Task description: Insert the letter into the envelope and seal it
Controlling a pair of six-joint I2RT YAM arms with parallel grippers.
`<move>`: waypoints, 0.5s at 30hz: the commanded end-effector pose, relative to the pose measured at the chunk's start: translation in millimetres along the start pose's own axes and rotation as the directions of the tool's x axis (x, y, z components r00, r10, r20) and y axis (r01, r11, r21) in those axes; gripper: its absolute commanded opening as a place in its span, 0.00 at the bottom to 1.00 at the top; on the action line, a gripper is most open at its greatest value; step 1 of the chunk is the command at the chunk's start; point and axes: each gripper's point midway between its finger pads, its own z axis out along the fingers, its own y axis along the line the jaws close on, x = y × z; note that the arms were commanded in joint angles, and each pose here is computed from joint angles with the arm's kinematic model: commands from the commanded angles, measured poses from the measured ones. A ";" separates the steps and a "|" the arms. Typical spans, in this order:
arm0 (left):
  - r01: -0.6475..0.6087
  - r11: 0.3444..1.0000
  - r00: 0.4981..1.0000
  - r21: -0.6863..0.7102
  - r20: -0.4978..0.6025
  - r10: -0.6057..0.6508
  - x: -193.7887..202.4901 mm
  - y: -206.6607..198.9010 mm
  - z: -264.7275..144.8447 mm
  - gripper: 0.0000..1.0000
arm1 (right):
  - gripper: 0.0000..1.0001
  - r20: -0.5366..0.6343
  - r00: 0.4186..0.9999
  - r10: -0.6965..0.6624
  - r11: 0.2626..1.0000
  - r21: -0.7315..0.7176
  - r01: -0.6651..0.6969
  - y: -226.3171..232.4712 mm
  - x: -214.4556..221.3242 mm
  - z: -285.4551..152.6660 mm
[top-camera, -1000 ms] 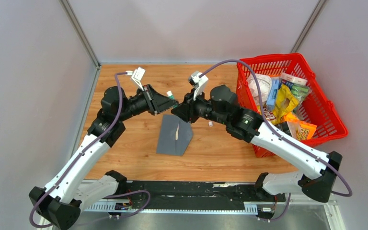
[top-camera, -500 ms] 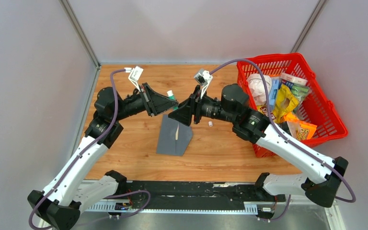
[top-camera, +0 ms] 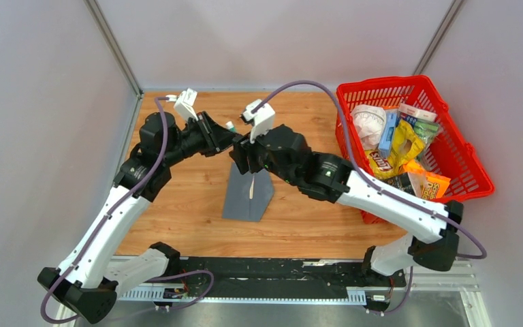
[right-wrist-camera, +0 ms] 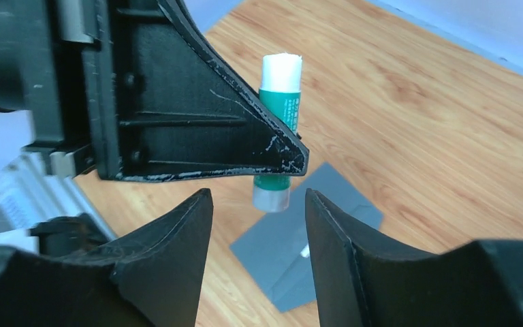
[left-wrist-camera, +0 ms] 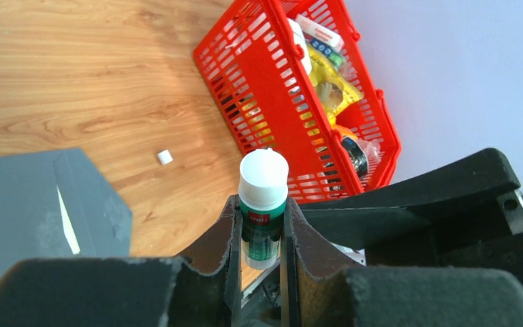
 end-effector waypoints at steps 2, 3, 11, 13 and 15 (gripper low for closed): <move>0.014 1.000 1.000 -0.015 0.021 -0.013 -10.6 -6.7 -3.5 0.00 | 0.53 -0.032 0.989 -0.141 0.959 0.245 0.145 -29.7 -8.5 13.3; 0.014 1.000 1.000 -0.013 0.016 -0.014 -9.9 -6.9 -3.2 0.00 | 0.52 -0.040 0.988 -0.147 0.957 0.247 0.152 -29.0 -7.1 16.4; -0.030 1.000 0.999 0.002 0.017 0.030 -8.3 -8.2 -7.0 0.00 | 0.25 -0.028 0.991 -0.132 0.974 0.184 0.135 -17.0 -9.5 20.6; -0.084 0.995 0.996 0.047 0.021 0.083 -11.0 -16.9 -8.6 0.00 | 0.19 -0.019 0.996 -0.091 0.987 0.133 0.092 -14.2 -9.8 15.6; -0.123 0.987 0.992 0.107 -0.001 0.124 -8.1 -27.5 -9.2 0.00 | 0.17 0.004 0.999 -0.041 0.998 0.055 0.041 -10.0 -12.6 8.2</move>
